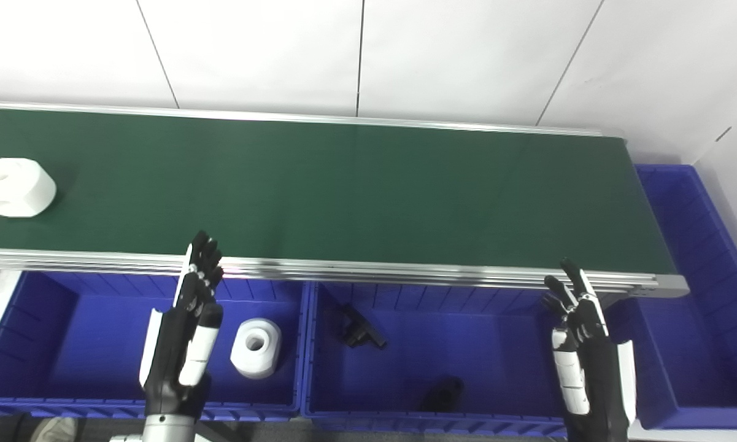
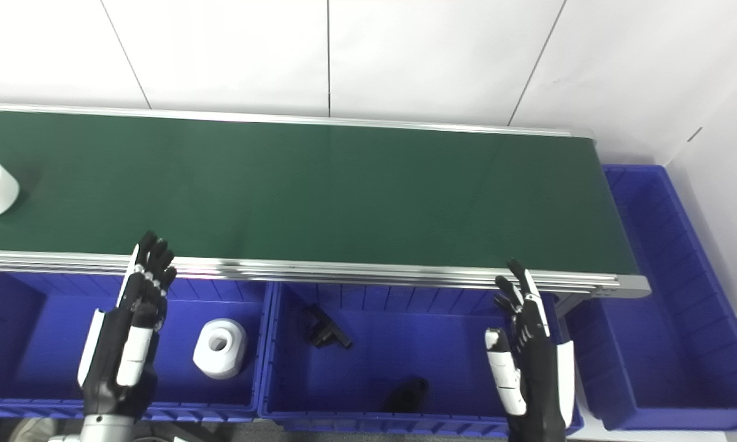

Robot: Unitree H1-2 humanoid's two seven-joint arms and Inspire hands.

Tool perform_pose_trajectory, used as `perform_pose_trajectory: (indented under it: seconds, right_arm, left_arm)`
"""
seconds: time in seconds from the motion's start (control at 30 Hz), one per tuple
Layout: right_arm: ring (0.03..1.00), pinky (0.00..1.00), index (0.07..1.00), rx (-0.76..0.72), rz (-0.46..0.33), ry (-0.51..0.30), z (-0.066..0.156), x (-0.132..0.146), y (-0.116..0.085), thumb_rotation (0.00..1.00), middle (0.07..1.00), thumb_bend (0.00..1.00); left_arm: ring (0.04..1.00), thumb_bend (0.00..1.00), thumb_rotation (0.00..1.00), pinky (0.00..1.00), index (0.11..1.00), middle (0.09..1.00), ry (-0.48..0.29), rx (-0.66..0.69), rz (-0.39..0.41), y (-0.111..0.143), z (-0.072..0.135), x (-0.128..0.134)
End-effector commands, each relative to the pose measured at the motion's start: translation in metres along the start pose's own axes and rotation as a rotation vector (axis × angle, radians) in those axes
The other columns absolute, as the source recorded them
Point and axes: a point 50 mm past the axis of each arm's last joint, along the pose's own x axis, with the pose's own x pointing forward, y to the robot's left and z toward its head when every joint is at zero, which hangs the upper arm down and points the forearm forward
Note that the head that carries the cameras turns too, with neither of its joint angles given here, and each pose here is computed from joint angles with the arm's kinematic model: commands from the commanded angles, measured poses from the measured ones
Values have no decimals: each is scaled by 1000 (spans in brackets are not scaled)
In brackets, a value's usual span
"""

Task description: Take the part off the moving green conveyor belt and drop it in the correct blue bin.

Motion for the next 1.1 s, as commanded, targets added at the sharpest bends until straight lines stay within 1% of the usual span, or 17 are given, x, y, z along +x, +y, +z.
perform_pose_trajectory:
  seconds: [0.0, 0.13, 0.27, 0.4, 0.47, 0.67, 0.77, 0.83, 0.9, 1.07]
  right_arm:
    - [886, 810, 926, -10, -2, -34, 8, 4, -1, 947, 964, 738]
    - [897, 822, 942, -4, 4, -35, 7, 3, -2, 952, 973, 726]
    - [903, 835, 946, 5, 6, -31, 6, 2, -1, 950, 978, 714]
    - [896, 840, 939, 6, 2, -28, 6, 0, 0, 949, 973, 705]
    - [900, 850, 941, 6, 3, -27, 7, -1, 0, 950, 975, 691]
    - [895, 853, 937, -6, -3, -19, 8, -3, 0, 980, 964, 718]
    - [896, 861, 936, 3, -5, -18, 8, -3, 0, 975, 964, 711]
    - [897, 856, 938, 6, -1, -23, 7, -3, 0, 974, 965, 697]
    - [899, 861, 938, 8, 0, -25, 7, -3, 0, 971, 966, 679]
    - [907, 868, 941, 17, 4, -20, 5, -4, -1, 968, 968, 682]
  left_arm:
    - [1000, 588, 851, 1000, 1000, 1000, -43, 3, -14, -2, 7, 2]
    - [1000, 564, 869, 1000, 1000, 1000, -38, 20, -16, -1, 6, 3]
    - [1000, 564, 878, 1000, 1000, 1000, -24, 39, -15, -1, 5, 1]
    - [1000, 600, 890, 1000, 1000, 1000, -10, 56, -17, -1, 5, -4]
    - [1000, 600, 893, 1000, 1000, 1000, -6, 63, -18, 0, 5, -5]
    - [1000, 610, 885, 1000, 1000, 1000, 3, 62, -17, 0, 3, -7]
    - [1000, 609, 891, 1000, 1000, 1000, -1, 66, -25, 0, 3, -6]
    - [1000, 592, 897, 1000, 1000, 1000, -5, 67, -28, -1, 3, -5]
    - [1000, 597, 897, 1000, 1000, 1000, -2, 66, -30, -1, 3, -5]
    - [1000, 599, 888, 1000, 1000, 1000, -5, 63, -34, -2, 1, -5]
